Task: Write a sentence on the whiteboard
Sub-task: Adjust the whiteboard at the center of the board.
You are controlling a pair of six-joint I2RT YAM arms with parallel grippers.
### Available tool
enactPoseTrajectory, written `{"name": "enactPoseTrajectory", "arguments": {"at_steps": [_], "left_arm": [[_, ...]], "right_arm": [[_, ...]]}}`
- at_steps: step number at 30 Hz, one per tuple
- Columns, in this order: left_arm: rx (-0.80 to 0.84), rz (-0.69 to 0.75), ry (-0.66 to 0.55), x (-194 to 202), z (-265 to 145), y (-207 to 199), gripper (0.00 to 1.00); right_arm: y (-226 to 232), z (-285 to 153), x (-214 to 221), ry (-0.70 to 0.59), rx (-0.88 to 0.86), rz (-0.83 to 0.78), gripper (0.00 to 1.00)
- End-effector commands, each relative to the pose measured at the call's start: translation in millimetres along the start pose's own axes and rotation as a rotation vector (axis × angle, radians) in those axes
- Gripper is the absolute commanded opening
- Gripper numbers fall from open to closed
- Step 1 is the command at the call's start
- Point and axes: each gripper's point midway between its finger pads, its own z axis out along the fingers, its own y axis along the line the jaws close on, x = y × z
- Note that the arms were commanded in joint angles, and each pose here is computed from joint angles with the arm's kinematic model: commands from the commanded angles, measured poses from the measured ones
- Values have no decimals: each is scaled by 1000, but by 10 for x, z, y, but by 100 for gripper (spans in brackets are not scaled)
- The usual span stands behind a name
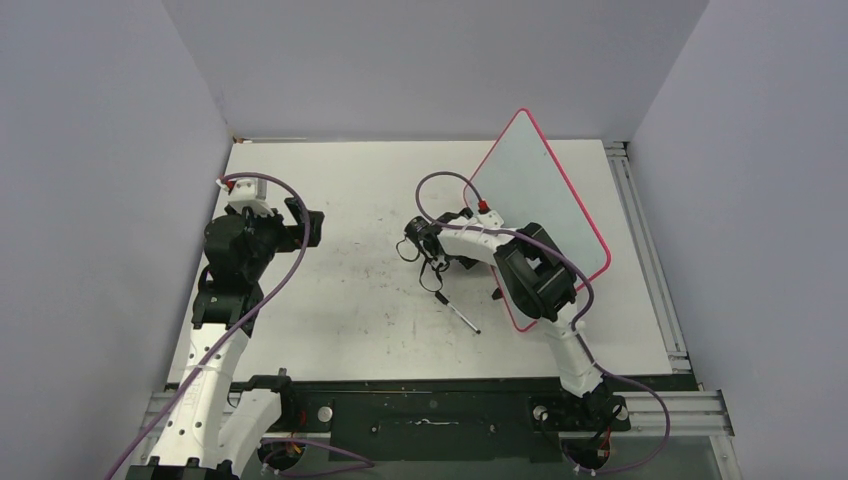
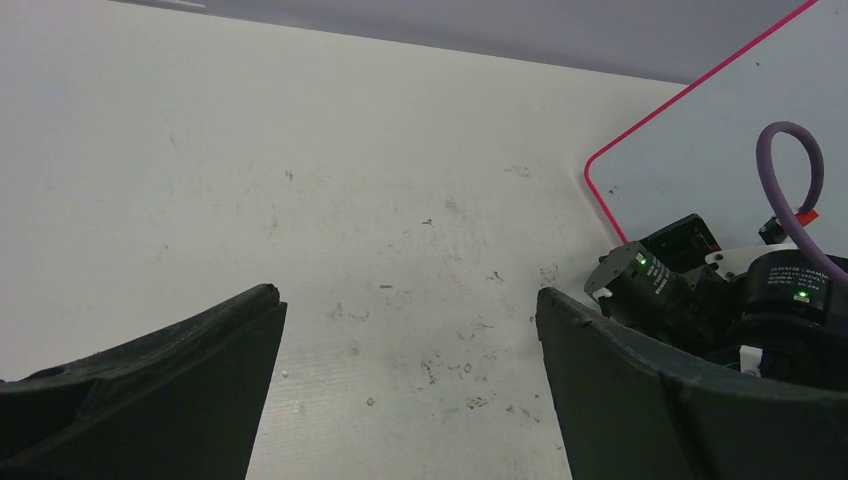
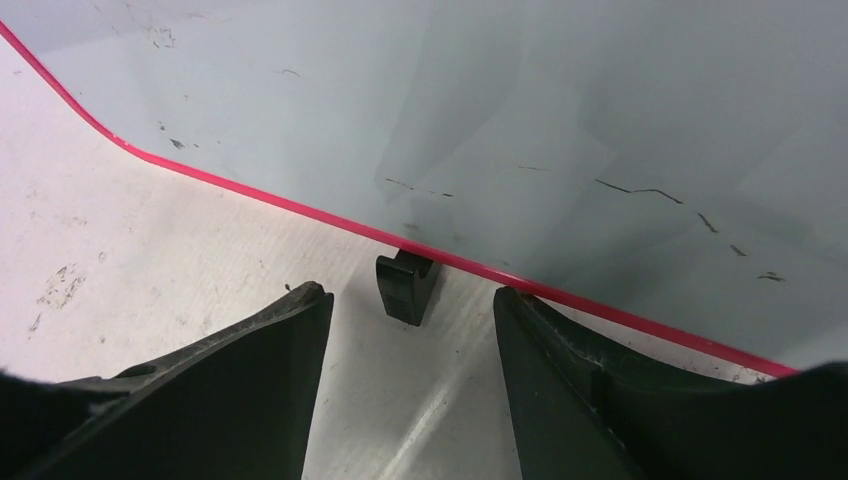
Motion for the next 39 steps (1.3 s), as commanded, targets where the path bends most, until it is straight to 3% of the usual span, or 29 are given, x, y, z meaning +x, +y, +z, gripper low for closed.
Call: {"name": "enactPoseTrajectory", "arguments": {"at_steps": [1,8,11,13,14,39], "left_arm": [[29,13,-76,-230,-30,-75,96],[28,9,-71,-218,-16,-71,96],[30,7,-71,-216,-14,-73,96],[29,7,-69,-210,-10,-70,96],[29,6,-69,-210,-8,-70,96],[34,-3,-50,-155,35,-67,96]], "right_arm": [[-74,146,-110,-79,31,-46,59],[-114,197,-46,-80,42,-96,37],[-121,200,-21,-73,42,-119,25],[-136,186,-19,-69,42,-128,9],[-139,181,-18,-67,40,-130,6],[171,-343,319,-11,-237,-384,5]]}}
